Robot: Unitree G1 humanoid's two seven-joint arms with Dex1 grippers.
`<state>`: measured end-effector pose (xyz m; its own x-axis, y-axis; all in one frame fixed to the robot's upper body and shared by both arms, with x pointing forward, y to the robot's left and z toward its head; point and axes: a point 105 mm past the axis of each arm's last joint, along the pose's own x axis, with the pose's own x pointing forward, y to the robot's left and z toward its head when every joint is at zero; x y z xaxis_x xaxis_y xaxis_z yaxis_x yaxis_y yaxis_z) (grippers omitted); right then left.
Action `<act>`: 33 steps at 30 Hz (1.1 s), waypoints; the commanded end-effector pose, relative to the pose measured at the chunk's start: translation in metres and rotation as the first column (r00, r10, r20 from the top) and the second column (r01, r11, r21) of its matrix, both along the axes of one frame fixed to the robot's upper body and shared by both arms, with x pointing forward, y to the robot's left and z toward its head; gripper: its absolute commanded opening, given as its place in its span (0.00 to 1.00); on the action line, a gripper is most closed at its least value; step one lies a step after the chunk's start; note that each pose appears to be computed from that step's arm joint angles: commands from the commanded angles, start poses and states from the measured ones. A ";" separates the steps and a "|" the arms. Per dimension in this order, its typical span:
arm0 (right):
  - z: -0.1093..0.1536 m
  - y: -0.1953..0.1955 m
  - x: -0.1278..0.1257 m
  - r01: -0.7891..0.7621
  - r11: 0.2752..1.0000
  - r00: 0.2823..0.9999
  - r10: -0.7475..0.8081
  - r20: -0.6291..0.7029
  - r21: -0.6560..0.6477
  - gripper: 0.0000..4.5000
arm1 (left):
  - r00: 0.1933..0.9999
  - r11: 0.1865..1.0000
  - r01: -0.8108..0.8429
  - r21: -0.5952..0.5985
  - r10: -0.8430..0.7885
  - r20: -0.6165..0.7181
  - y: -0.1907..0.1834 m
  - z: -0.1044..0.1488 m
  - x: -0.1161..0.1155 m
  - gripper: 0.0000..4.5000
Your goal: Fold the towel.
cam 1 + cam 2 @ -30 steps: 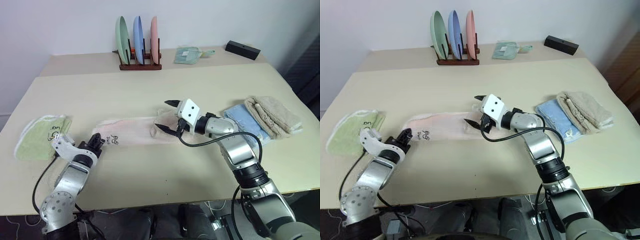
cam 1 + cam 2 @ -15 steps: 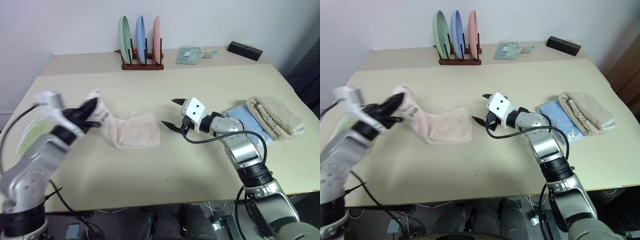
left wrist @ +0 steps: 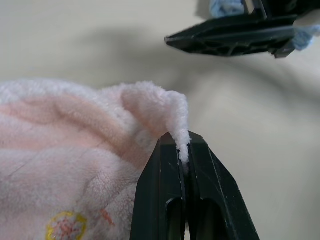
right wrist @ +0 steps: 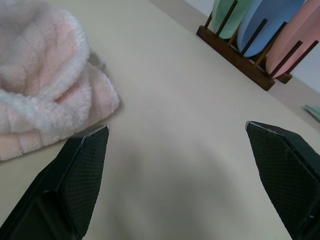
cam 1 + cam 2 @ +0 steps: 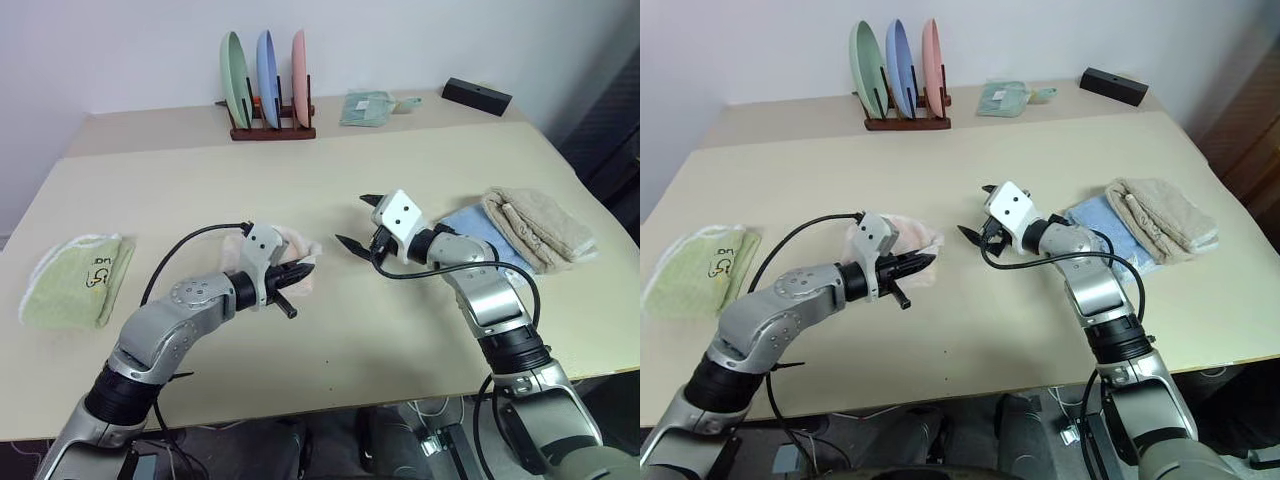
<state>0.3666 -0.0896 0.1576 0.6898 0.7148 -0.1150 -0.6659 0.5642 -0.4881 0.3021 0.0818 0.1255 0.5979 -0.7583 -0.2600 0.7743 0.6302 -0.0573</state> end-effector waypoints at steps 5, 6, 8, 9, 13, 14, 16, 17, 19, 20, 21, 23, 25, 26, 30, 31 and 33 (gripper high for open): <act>0.017 0.003 -0.003 -0.008 1.000 0.998 0.007 0.060 0.015 1.00 | 0.998 0.996 0.027 -0.083 -0.022 0.061 0.002 0.024 -0.008 0.64; 0.016 0.003 -0.003 -0.008 1.000 0.998 0.007 0.060 0.014 1.00 | 0.998 0.991 0.031 -0.127 -0.023 0.063 0.004 0.031 -0.011 0.78; 0.017 0.002 -0.002 -0.009 1.000 0.998 0.008 0.060 0.012 1.00 | 0.997 0.980 0.038 -0.193 -0.025 0.067 0.009 0.042 -0.018 0.98; 0.017 0.002 -0.002 -0.009 1.000 0.998 0.008 0.059 0.011 1.00 | 0.998 0.974 0.034 -0.222 -0.020 0.067 0.014 0.048 -0.022 0.98; 0.018 0.003 -0.004 -0.033 0.999 0.999 0.032 0.044 0.026 0.81 | 0.997 0.966 0.000 -0.258 0.020 0.075 0.044 0.060 -0.039 1.00; 0.018 0.004 -0.005 -0.045 0.999 0.998 0.044 0.038 0.027 0.70 | 0.996 0.962 -0.033 -0.269 0.054 0.072 0.053 0.062 -0.040 0.93; 0.021 0.012 -0.011 -0.096 0.994 0.995 0.095 0.017 0.051 0.48 | 0.979 0.951 -0.159 -0.264 0.187 0.084 0.078 0.063 -0.032 0.83; 0.025 0.018 -0.014 -0.127 0.989 0.992 0.127 0.007 0.078 0.37 | 0.958 0.942 -0.241 -0.232 0.269 0.097 0.093 0.059 -0.025 0.72; 0.031 0.027 -0.019 -0.163 0.979 0.986 0.165 -0.008 0.123 0.13 | 0.927 0.922 -0.335 -0.193 0.359 0.109 0.109 0.053 -0.018 0.49; 0.034 0.033 -0.021 -0.177 0.972 0.983 0.182 -0.023 0.157 0.01 | 0.913 0.914 -0.365 -0.180 0.389 0.122 0.113 0.053 -0.014 0.38; 0.035 0.040 -0.024 -0.195 0.962 0.977 0.207 -0.044 0.189 0.00 | 0.898 0.904 -0.395 -0.162 0.417 0.141 0.116 0.052 -0.007 0.28; 0.034 0.063 -0.032 -0.253 0.944 0.959 0.273 -0.071 0.211 0.00 | 0.880 0.896 -0.420 -0.144 0.441 0.174 0.114 0.051 0.008 0.28; 0.023 0.081 -0.034 -0.267 0.937 0.944 0.302 -0.136 0.227 0.00 | 0.884 0.900 -0.414 -0.134 0.433 0.176 0.107 0.044 0.019 0.28; 0.015 0.088 -0.035 -0.270 0.934 0.933 0.314 -0.177 0.233 0.00 | 0.888 0.902 -0.413 -0.126 0.429 0.164 0.106 0.038 0.024 0.28; -0.028 0.105 -0.036 -0.257 0.953 0.912 0.294 -0.285 0.161 0.00 | 0.920 0.926 -0.371 -0.075 0.377 0.109 0.093 0.007 0.029 0.28; -0.038 0.106 -0.035 -0.236 0.960 0.910 0.272 -0.314 0.149 0.00 | 0.926 0.930 -0.361 -0.064 0.365 0.092 0.090 -0.001 0.028 0.28; -0.059 0.104 -0.033 -0.207 0.974 0.909 0.225 -0.350 0.089 0.00 | 0.936 0.938 -0.346 -0.023 0.346 0.061 0.088 -0.019 0.025 0.28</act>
<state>0.3331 0.0125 0.1044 0.4243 0.8645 -0.2695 -0.9053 0.3982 -0.1478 0.3281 0.1707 0.1092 0.8453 -0.4943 -0.2028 0.4941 0.8676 -0.0552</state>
